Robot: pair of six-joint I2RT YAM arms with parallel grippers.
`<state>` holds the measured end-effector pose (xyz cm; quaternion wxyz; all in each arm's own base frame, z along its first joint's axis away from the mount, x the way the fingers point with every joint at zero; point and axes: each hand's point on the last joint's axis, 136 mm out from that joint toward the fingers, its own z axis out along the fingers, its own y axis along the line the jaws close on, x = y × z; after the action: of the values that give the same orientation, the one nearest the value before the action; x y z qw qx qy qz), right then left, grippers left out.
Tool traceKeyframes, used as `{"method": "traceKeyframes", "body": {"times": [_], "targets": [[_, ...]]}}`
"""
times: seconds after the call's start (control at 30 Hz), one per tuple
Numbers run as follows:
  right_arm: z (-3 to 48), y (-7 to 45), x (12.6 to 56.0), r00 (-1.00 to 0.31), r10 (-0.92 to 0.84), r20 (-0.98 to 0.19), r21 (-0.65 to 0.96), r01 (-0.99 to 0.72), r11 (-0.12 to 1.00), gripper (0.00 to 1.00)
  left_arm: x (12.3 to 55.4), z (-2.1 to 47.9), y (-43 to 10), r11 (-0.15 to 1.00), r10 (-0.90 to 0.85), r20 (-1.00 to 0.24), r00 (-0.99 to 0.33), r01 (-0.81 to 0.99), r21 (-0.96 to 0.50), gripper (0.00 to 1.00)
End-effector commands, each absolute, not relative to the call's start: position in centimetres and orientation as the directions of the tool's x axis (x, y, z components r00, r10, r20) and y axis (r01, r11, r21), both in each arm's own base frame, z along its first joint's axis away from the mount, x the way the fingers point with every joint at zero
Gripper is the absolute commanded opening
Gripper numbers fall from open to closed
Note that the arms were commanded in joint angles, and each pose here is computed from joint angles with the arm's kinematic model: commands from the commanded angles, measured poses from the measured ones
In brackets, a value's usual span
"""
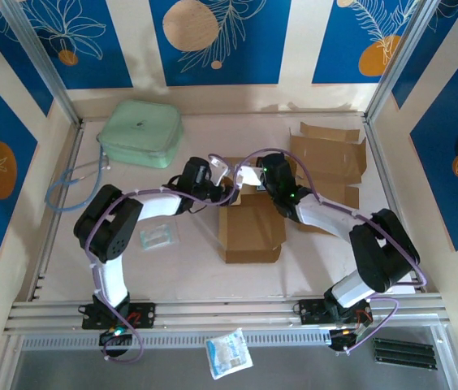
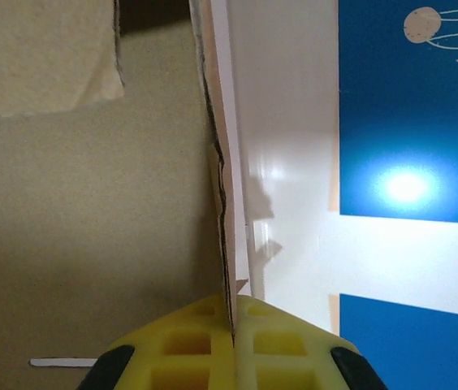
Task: Fold the paper box
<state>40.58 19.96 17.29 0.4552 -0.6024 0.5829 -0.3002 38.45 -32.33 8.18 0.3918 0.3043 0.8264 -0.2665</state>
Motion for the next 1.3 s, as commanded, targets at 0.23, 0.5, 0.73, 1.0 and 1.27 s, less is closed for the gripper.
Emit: {"method": "traceKeyframes", "body": {"times": [0.23,0.5,0.73,1.0,1.27], "targets": [[20.0,21.4,38.1,0.175,-0.954,-0.246,-0.924,-0.339,0.176,0.00,37.9,6.0,-30.5,0.781,0.276,-0.791,-0.546,0.608,-0.147,0.68],[19.5,21.8,36.8,0.182,-0.941,-0.287,-0.902,-0.381,0.201,0.00,37.4,5.0,-30.4,0.776,0.294,-0.785,-0.545,0.616,-0.138,0.70],[17.1,21.6,36.5,0.130,-0.944,-0.303,-0.868,-0.448,0.217,0.00,38.6,5.3,-31.2,0.788,0.247,-0.816,-0.522,0.599,-0.144,0.67],[17.3,22.0,36.9,0.112,-0.940,-0.323,-0.851,-0.468,0.236,0.00,40.3,6.3,-31.8,0.812,0.193,-0.870,-0.453,0.571,-0.118,0.67],[16.7,22.0,36.6,0.085,-0.935,-0.343,-0.826,-0.501,0.258,0.00,40.8,6.0,-31.3,0.843,0.169,-0.877,-0.449,0.527,-0.108,0.64]]}}
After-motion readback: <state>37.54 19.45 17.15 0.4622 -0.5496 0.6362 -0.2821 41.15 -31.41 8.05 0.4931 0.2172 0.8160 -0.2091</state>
